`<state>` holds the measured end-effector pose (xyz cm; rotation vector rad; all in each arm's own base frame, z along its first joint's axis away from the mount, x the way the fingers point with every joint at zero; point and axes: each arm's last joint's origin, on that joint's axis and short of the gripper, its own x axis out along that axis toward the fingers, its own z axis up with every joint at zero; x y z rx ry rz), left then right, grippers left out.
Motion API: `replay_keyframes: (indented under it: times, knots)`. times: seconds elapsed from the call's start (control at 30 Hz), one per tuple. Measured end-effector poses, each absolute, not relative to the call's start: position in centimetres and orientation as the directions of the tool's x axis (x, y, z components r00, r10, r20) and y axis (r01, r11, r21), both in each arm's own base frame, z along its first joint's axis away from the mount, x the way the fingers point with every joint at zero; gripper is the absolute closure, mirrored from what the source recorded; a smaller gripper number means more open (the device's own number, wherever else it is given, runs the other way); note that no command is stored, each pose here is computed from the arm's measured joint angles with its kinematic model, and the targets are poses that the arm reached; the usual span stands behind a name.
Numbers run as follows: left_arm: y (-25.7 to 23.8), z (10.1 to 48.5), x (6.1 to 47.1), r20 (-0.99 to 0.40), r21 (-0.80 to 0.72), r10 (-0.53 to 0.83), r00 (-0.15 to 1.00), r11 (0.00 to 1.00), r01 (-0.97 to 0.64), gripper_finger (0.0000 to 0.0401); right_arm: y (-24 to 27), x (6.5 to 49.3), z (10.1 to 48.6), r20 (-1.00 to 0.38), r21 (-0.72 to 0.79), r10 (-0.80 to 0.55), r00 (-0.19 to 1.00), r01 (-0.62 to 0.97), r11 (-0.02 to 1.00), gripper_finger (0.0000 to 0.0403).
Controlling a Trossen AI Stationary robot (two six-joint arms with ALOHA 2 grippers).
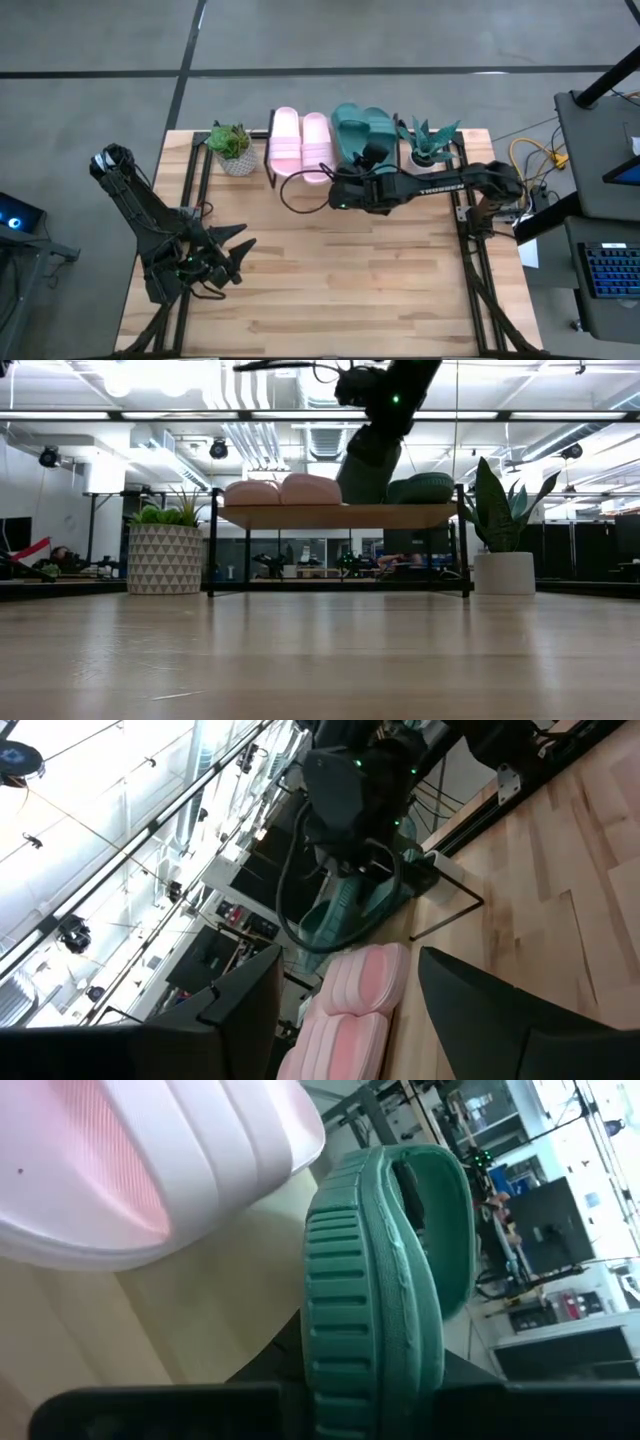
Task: Pick and place slides into the shelf
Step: Put the green slipper on the shelf
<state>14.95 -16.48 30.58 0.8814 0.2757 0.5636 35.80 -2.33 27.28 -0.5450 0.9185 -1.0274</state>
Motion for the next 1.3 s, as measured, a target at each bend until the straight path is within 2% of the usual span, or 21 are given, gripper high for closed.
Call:
replay_keyframes:
  times: [0.3, 0.5, 0.8, 0.93, 1.1, 1.3]
  knots:
    - [-16.5, 30.6, 14.9, 0.000, 0.790, 0.570, 0.822, 0.504, -0.350, 0.0183, -2.4, 36.7, 24.9, -0.421, -0.817, -0.887, 0.187, 0.346, 0.461, 0.0354]
    - [-16.5, 30.6, 15.0, 0.000, 0.789, 0.570, 0.822, 0.504, -0.350, 0.0183, -2.5, 37.0, 23.8, -0.480, -0.807, -0.857, 0.187, 0.289, 0.514, 0.0354]
    - [-16.5, 30.6, 15.0, 0.000, 0.790, 0.570, 0.822, 0.504, -0.350, 0.0182, -2.2, 37.0, 24.6, -0.566, -0.763, -0.803, 0.186, 0.251, 0.596, 0.0350]
    - [-16.5, 30.6, 15.0, 0.000, 0.790, 0.570, 0.822, 0.504, -0.350, 0.0182, -2.2, 37.2, 25.0, -0.594, -0.735, -0.779, 0.201, 0.257, 0.627, 0.0297]
    - [-16.5, 30.6, 15.0, 0.000, 0.790, 0.570, 0.821, 0.504, -0.350, 0.0182, -1.9, 37.4, 25.9, -0.689, -0.640, -0.687, 0.230, 0.252, 0.726, 0.0226]
    - [-16.5, 30.6, 15.0, 0.000, 0.790, 0.570, 0.821, 0.504, -0.350, 0.0182, -1.7, 37.2, 26.6, -0.765, -0.559, -0.601, 0.232, 0.226, 0.798, 0.0174]
